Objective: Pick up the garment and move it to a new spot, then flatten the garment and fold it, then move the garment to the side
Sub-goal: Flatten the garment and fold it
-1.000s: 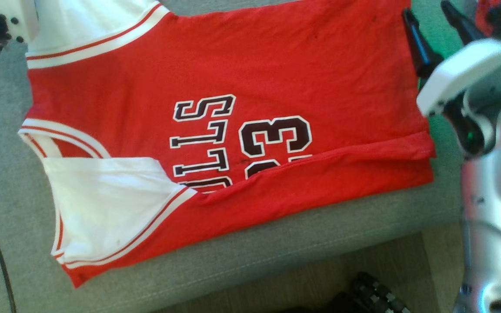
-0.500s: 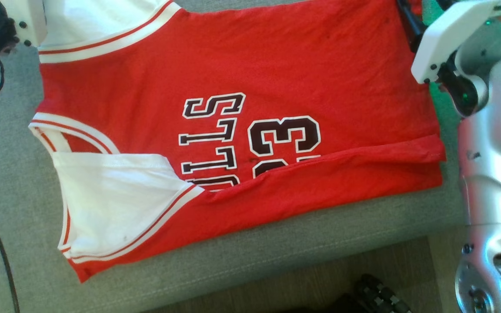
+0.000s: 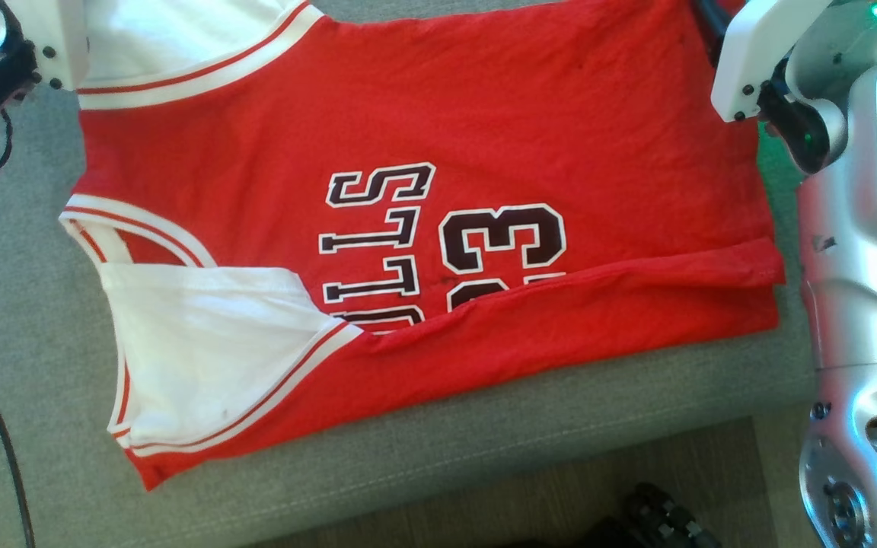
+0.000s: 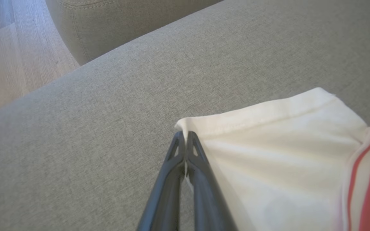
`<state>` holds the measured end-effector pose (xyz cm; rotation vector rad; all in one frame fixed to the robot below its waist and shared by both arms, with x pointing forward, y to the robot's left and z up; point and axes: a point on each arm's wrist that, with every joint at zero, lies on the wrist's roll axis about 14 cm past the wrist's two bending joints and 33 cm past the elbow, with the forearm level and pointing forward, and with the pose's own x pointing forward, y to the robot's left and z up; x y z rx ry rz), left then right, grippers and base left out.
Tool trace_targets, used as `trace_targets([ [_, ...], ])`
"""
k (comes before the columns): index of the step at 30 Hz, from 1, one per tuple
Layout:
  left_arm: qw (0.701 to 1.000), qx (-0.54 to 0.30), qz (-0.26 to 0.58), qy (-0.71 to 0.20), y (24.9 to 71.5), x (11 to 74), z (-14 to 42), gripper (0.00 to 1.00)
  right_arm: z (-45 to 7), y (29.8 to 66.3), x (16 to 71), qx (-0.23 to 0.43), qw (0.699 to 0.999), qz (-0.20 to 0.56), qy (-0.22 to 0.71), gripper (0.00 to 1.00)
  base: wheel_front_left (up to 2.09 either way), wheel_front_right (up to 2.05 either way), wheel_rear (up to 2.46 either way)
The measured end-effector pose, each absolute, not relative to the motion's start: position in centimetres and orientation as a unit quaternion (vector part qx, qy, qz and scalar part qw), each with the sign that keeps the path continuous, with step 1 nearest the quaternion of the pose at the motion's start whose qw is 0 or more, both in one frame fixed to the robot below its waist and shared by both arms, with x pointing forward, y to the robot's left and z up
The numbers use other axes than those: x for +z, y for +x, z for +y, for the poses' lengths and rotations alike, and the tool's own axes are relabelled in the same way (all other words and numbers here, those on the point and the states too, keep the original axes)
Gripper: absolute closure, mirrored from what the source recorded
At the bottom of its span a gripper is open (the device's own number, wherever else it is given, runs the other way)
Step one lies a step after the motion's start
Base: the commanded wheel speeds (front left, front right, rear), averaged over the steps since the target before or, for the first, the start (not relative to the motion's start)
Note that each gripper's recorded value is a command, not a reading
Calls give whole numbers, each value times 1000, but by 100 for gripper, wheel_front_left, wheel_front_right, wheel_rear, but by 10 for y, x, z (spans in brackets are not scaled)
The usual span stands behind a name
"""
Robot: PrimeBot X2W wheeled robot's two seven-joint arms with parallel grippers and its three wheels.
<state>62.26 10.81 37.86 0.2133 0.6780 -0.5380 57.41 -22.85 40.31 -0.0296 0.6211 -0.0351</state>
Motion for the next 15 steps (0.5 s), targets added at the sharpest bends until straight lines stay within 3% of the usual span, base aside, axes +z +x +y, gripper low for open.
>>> trace_targets([
  [2, 901, -260, 331, 104, 622, 377, 109, 100, -228, 574, 401, -17, 951, 310, -16, 45, 0, 0, 0],
  [5, 901, -260, 332, 105, 622, 377, 110, 100, -228, 573, 398, -18, 948, 318, -20, 71, 0, 0, 0],
  [9, 902, -261, 327, 106, 623, 380, 109, 100, -231, 571, 396, -23, 944, 327, -24, 77, 0, 0, 0],
  [10, 902, -261, 327, 105, 623, 380, 109, 100, -233, 570, 396, -24, 944, 329, -26, 89, 0, 0, 0],
  [12, 902, -261, 327, 105, 623, 379, 109, 100, -235, 570, 396, -28, 943, 331, -31, 100, 0, 0, 0],
  [15, 902, -260, 329, 104, 622, 378, 110, 100, -237, 569, 396, -32, 942, 333, -33, 100, 0, 0, 0],
])
